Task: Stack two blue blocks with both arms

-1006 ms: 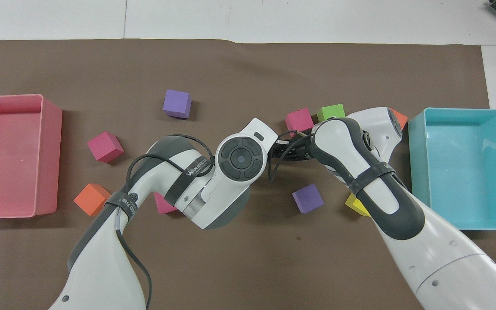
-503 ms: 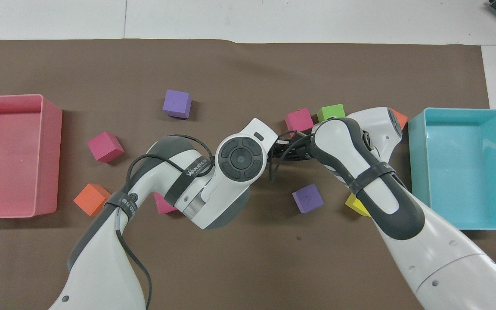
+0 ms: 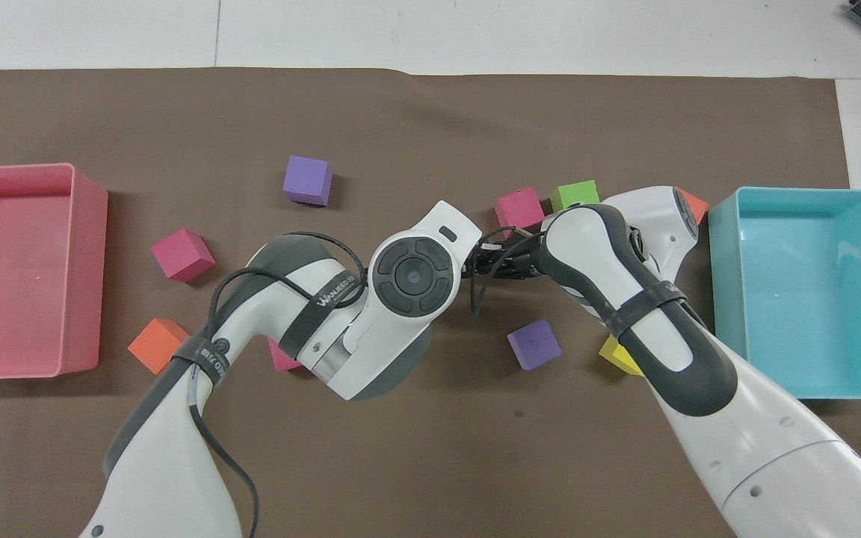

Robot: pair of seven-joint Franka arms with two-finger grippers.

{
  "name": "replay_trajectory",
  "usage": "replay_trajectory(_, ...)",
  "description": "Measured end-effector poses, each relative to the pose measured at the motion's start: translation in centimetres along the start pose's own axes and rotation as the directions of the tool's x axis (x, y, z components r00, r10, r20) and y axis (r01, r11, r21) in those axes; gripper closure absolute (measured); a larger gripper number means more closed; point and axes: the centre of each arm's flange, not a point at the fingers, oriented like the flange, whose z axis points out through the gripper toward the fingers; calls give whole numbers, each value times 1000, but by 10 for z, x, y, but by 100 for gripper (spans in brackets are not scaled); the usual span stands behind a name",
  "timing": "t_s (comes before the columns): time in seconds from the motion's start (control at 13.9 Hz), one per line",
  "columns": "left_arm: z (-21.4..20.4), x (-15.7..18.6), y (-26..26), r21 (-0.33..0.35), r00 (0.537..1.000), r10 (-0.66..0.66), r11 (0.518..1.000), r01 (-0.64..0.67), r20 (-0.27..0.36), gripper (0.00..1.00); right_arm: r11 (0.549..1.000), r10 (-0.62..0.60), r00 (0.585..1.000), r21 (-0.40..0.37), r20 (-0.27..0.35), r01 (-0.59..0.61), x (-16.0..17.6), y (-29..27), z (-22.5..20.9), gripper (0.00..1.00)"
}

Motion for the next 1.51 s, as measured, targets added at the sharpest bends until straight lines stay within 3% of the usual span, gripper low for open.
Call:
replay_trajectory(0.29,-63,32,-50,5,999,13,1000,-13,-35,0,1000,-14,1000,9,-20,14,2,-9,-11,99)
replay_trajectory(0.57,-97,61,-132,55,995,98,994,-97,-2,0,997,-71,996,-21,-56,70,1,-25,-43,99)
replay_trajectory(1.01,-111,67,-248,28,978,204,978,-206,45,0,934,-220,972,-304,-79,187,2,-40,-125,95)
replay_trajectory(1.08,-116,69,-264,7,976,210,978,-211,50,0,914,-245,967,-349,-69,207,2,-40,-139,86)
replay_trajectory(1.22,-130,76,-298,-40,970,234,972,-232,62,0,863,-294,955,-442,-45,244,1,-39,-166,82)
replay_trajectory(1.37,-155,88,-330,-50,964,259,965,-257,59,0,798,-344,939,-531,-13,285,-4,-43,-186,67)
replay_trajectory(1.44,-171,93,-342,-49,962,268,963,-266,51,0,763,-365,931,-572,5,302,-7,-47,-196,67)
replay_trajectory(1.51,-186,98,-351,-47,962,270,962,-268,44,0,732,-381,924,-604,20,315,-11,-51,-206,60)
